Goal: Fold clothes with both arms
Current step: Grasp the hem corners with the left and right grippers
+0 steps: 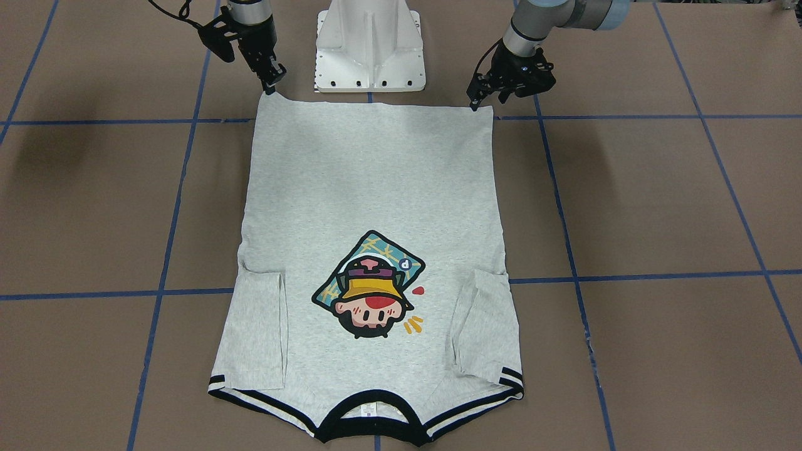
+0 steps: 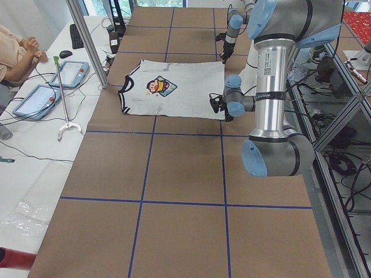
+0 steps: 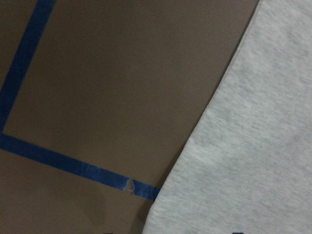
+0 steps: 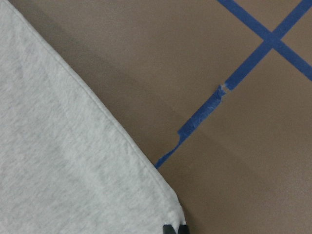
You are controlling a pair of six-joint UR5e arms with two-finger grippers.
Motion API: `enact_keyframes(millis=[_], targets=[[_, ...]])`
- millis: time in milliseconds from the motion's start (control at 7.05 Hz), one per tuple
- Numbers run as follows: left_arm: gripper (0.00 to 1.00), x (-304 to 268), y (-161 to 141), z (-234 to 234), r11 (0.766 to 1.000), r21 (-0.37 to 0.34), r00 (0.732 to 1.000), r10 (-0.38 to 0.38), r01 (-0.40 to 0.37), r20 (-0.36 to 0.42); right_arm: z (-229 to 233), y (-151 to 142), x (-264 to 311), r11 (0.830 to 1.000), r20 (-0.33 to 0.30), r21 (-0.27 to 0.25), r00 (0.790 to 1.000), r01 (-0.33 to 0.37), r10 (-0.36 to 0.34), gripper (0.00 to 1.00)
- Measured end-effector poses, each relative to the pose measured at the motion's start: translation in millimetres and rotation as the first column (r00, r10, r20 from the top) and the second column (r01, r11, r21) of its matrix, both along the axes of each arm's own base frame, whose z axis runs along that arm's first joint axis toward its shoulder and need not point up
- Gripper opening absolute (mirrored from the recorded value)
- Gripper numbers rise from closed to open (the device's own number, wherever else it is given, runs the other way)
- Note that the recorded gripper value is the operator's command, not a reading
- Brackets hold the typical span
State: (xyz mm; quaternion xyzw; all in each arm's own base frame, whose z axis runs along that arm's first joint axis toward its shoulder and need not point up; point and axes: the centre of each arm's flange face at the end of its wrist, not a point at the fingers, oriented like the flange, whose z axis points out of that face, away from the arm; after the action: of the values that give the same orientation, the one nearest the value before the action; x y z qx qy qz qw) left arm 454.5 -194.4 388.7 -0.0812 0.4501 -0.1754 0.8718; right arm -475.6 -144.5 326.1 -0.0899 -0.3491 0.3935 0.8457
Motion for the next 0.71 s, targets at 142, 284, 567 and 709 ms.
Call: enact_keyframes(millis=[142, 284, 567, 709], targets=[[0.78, 1.2, 0.1, 1.6, 1.0, 0.002, 1.0, 0.001, -0.001, 0.007, 0.7, -0.1, -0.1, 1.0, -0.002, 0.0, 1.0, 0.0, 0.0, 0.0], [0.7, 2.6, -0.1, 4.1, 1.0, 0.003, 1.0, 0.002, -0.002, 0.014, 1.2, -0.1, -0.2, 1.0, -0.003, 0.001, 1.0, -0.001, 0.001, 0.0], [0.0, 4.0, -0.2, 6.8, 1.0, 0.003, 1.0, 0.002, -0.002, 0.02, 1.9, -0.3, -0.2, 1.0, -0.004, 0.002, 1.0, -0.002, 0.002, 0.0], [0.0, 4.2, -0.3, 6.8, 1.0, 0.003, 1.0, 0.002, -0.002, 0.02, 2.2, -0.3, -0.1, 1.0, -0.005, 0.002, 1.0, -0.002, 0.002, 0.0]])
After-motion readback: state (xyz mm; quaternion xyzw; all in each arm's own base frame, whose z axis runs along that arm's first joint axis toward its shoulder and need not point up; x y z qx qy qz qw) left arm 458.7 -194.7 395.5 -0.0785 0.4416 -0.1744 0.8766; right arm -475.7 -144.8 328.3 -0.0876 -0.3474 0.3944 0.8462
